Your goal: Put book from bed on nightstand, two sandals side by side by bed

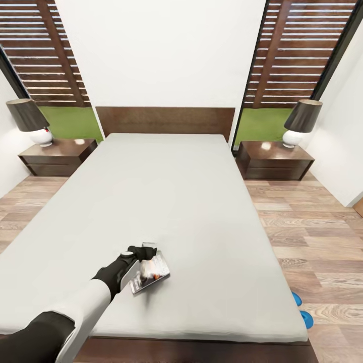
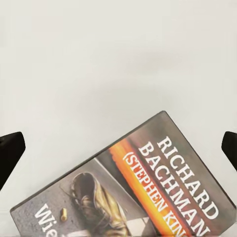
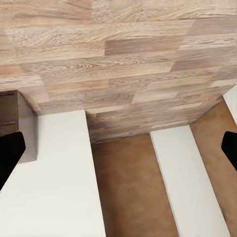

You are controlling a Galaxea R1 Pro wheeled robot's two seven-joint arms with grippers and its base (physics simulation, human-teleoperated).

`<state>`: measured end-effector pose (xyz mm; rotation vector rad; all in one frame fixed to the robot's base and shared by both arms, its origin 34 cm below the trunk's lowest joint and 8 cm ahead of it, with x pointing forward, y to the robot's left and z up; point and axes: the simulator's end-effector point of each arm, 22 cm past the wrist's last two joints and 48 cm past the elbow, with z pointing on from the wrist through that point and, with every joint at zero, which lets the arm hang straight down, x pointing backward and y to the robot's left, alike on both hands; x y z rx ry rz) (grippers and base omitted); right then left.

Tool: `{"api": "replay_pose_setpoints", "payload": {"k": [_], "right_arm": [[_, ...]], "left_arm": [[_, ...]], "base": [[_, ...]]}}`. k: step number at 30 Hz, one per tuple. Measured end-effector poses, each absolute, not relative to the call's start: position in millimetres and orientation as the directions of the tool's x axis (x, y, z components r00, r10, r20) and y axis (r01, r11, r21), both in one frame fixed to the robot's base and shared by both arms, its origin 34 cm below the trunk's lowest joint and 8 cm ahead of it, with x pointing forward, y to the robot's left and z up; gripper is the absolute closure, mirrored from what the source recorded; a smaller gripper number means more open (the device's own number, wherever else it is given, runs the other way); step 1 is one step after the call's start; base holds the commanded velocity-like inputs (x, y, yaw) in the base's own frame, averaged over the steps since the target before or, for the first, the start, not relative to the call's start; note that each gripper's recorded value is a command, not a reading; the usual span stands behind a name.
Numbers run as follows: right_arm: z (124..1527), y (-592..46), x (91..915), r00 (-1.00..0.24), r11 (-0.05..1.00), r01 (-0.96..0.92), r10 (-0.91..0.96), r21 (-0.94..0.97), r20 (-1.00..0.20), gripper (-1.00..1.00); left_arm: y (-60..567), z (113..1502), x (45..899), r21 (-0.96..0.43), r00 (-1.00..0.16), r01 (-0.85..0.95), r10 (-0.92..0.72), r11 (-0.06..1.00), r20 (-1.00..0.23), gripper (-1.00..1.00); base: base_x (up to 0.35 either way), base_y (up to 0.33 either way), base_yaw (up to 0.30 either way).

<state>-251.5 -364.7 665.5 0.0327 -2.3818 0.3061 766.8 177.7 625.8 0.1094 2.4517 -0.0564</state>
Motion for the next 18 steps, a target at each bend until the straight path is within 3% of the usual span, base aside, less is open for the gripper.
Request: {"api": "replay_pose_setpoints", "payload": {"k": [18], "right_arm": [[653.1,-363.9,-238.1,-0.757,0.972,-0.103,0.062,-0.212,0.651,-1.00]], "left_arm": [[181.9,617.3,758.0,-0.006,-0.793,0.092,0.070,0.996,-0.605,-1.00]], "base": [[0.000,0.000,0.000]]}}
